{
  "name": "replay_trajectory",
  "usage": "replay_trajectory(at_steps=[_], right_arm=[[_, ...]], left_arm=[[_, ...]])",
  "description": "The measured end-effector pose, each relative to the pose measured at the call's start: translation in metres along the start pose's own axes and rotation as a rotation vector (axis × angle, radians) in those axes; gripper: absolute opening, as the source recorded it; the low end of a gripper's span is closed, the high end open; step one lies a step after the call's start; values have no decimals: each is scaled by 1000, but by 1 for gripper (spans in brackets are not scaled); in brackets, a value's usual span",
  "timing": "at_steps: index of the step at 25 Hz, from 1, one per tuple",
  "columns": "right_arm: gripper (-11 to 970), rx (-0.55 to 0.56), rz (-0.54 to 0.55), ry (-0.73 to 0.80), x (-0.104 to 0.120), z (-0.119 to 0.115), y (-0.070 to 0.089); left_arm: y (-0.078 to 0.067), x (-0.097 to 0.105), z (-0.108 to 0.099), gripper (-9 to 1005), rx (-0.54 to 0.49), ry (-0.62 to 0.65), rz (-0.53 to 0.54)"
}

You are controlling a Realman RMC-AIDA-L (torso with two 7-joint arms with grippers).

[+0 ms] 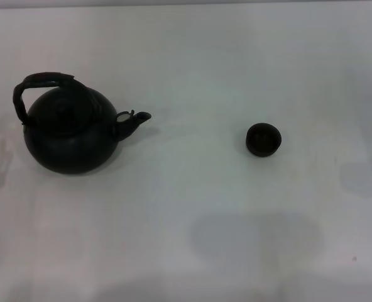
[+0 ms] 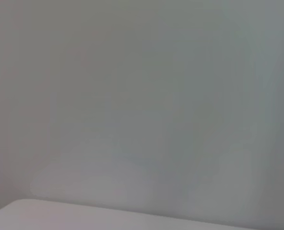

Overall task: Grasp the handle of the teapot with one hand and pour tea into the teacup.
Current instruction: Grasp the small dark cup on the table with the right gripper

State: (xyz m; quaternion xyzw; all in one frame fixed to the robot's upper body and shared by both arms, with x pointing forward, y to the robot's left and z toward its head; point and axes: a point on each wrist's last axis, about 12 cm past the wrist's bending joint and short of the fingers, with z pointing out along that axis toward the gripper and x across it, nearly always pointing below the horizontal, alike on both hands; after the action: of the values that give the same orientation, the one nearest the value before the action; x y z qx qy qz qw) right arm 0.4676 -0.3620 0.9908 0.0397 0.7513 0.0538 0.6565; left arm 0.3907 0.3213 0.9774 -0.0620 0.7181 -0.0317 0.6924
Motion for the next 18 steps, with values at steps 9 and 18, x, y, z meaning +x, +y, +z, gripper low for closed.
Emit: replay_trajectory(at_steps=[9,18], right_arm=[[848,6,41,9,2,-2,-1],[846,-49,116,15,0,-1,2]], left_arm=[[-1,1,0,859,1,3,-1],[-1,0,1,859,3,2,-2]])
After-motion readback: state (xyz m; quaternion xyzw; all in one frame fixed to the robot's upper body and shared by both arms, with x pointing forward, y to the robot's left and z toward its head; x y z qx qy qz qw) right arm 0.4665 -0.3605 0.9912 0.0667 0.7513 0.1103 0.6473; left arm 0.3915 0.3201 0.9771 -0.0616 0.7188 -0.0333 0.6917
